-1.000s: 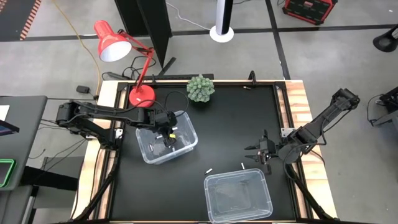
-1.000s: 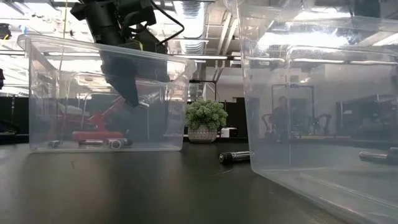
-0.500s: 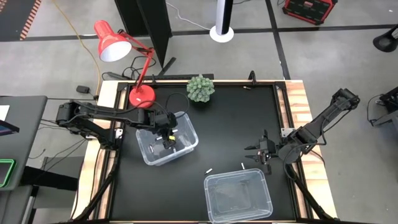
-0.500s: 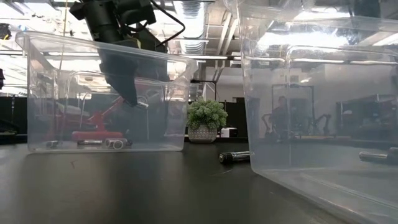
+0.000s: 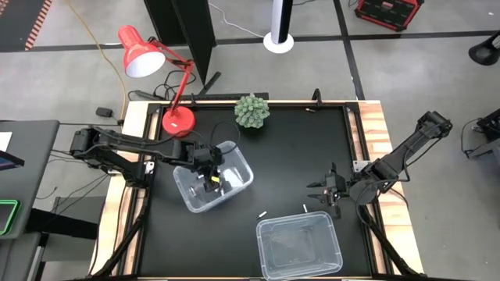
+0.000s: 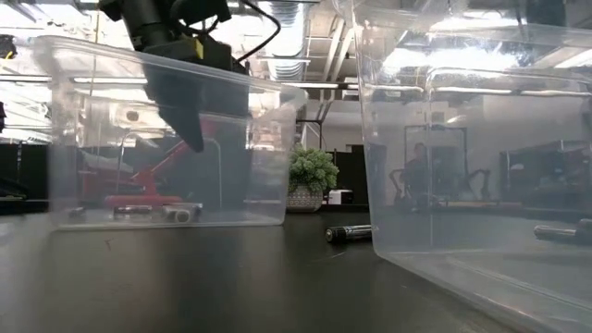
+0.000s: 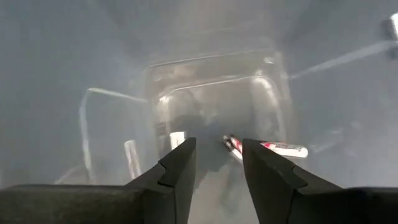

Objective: Sort batteries
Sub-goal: Put the silver battery into the top transparent bin

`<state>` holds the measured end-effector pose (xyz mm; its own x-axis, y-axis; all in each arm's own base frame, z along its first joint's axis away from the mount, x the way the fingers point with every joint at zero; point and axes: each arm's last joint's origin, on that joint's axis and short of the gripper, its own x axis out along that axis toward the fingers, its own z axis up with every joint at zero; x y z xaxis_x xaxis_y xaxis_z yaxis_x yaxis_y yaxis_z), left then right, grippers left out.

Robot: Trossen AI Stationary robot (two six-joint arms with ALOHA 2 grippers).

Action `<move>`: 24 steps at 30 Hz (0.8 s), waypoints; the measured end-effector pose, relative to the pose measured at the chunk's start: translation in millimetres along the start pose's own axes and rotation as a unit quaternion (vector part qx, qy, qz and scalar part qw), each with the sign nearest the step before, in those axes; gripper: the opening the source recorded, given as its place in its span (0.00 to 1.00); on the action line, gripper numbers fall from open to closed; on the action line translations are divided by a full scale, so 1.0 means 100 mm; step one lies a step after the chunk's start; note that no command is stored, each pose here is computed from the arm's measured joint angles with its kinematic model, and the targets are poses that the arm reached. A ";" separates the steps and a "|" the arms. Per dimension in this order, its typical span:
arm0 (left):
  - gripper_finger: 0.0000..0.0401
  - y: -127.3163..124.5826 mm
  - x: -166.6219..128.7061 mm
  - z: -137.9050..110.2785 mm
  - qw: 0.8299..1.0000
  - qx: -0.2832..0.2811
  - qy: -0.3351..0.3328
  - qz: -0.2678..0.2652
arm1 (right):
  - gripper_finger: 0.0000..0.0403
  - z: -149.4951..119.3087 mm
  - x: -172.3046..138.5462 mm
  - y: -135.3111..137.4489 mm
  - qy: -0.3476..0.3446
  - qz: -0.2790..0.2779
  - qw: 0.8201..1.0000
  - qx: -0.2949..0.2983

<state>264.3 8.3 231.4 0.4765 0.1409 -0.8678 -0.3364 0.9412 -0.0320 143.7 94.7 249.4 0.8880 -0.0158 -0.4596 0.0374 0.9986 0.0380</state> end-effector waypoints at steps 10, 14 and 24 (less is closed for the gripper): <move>0.31 -0.13 -0.30 0.24 0.998 0.034 -0.045 -0.004 | 0.39 0.20 -0.01 -0.08 -0.021 -0.023 0.999 0.013; 0.30 -0.16 -0.34 0.25 0.998 0.044 -0.052 -0.002 | 0.39 0.38 -0.06 -0.15 -0.032 -0.041 0.999 0.012; 0.30 -0.32 -0.64 0.18 0.990 0.040 -0.131 0.043 | 0.39 0.84 -0.21 -0.69 -0.012 -0.180 0.978 0.107</move>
<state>259.4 -24.8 297.1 0.6467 0.2874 -0.7065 -0.3256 0.9417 0.0851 160.9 21.6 331.1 0.8104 -0.3675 -0.4563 0.4416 0.8949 0.0637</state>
